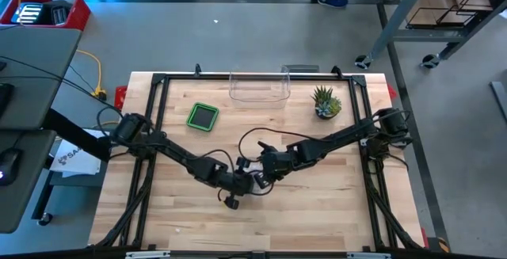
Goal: Roll bandage
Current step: Put the rolled bandage into the transparent zip bag
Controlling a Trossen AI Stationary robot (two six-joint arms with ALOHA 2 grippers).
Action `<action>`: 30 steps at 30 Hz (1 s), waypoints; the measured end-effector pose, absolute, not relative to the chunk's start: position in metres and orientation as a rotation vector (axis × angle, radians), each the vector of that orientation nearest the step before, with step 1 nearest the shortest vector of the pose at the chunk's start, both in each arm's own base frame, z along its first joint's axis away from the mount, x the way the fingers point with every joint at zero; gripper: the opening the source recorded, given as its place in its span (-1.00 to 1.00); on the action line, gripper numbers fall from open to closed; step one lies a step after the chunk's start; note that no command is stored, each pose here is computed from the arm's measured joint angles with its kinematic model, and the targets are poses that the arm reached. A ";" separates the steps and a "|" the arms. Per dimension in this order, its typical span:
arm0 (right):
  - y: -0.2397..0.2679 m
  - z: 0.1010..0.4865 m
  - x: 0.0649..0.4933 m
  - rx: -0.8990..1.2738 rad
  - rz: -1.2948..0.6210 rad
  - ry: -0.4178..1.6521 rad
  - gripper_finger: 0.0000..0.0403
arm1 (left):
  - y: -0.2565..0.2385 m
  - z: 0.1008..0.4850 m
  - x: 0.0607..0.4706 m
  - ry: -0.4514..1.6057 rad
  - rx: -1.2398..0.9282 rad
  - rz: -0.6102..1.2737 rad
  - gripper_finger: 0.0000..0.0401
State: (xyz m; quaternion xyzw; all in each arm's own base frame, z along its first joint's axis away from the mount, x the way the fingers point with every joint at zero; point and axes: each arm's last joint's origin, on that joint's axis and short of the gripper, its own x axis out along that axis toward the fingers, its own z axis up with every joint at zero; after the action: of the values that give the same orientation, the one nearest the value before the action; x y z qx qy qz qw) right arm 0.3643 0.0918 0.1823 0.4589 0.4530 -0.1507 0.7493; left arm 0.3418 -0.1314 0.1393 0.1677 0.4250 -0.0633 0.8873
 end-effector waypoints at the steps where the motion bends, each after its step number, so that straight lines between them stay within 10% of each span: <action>1: 0.092 0.182 0.364 1.010 -0.336 0.992 -1.00 | -0.130 0.134 0.343 0.898 0.338 -0.125 -0.63; 8: 0.093 0.183 0.364 0.963 -0.282 1.003 -0.88 | -0.127 0.122 0.347 0.918 0.315 -0.102 -0.63; 20: 0.092 0.169 0.358 0.793 -0.355 1.075 -0.04 | -0.127 0.125 0.351 0.885 0.299 -0.098 -0.63; 30: 0.081 0.148 0.369 0.867 -0.409 1.065 -0.01 | -0.128 0.128 0.353 0.900 0.340 -0.127 -0.63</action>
State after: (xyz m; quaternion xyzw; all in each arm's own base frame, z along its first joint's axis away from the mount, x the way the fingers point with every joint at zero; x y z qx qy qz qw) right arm 0.3694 0.0808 0.1481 0.3976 0.4879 -0.1875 0.7541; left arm 0.3534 -0.1281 0.1282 0.1636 0.4324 -0.0612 0.8846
